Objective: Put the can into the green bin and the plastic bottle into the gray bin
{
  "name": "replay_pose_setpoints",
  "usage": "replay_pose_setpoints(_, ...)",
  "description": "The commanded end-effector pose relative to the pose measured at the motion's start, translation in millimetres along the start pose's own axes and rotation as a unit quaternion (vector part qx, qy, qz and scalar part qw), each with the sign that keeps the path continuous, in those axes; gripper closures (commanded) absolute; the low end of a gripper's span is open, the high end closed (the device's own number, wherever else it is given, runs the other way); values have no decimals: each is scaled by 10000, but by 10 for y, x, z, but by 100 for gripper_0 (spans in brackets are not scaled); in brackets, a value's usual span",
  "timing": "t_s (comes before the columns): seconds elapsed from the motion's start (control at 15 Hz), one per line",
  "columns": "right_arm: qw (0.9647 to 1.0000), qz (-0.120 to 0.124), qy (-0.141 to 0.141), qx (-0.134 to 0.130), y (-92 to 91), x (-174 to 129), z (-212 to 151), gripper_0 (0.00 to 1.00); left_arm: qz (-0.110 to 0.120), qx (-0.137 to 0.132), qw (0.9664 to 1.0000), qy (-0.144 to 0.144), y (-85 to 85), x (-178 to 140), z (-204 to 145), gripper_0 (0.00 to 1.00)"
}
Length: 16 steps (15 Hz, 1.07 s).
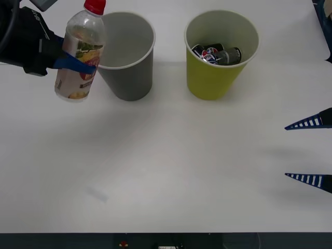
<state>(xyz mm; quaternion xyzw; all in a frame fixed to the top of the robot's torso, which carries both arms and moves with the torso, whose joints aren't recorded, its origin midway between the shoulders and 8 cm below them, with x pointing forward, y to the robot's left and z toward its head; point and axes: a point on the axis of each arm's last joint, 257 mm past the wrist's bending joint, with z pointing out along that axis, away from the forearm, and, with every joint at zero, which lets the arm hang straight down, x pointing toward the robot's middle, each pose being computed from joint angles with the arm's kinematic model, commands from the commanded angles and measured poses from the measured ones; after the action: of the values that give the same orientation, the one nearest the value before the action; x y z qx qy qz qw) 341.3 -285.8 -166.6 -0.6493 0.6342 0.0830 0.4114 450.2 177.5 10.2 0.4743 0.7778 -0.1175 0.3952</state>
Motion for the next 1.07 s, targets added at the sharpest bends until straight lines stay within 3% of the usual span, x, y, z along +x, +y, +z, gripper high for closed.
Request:
replay_pose_setpoints(0.07,10000,0,0,0,0,0,0,0,-71,-49,9998,187,235,-176,-27,100)
replay_pose_setpoints(0.47,10000,0,0,0,0,0,0,0,-281,-137,9982,505,639,-461,118,100)
replay_pose_setpoints(0.6,10000,0,0,0,0,0,0,0,-200,-325,9979,520,799,-564,207,100)
replay_pose_setpoints(0.73,10000,0,0,0,0,0,0,0,-273,-391,9978,469,862,-631,354,100)
replay_pose_setpoints(0.87,10000,0,0,0,0,0,0,0,-201,-615,9969,454,941,-683,491,100)
replay_pose_setpoints(1.07,10000,0,0,0,0,0,0,0,-126,-727,9965,381,962,-721,669,100)
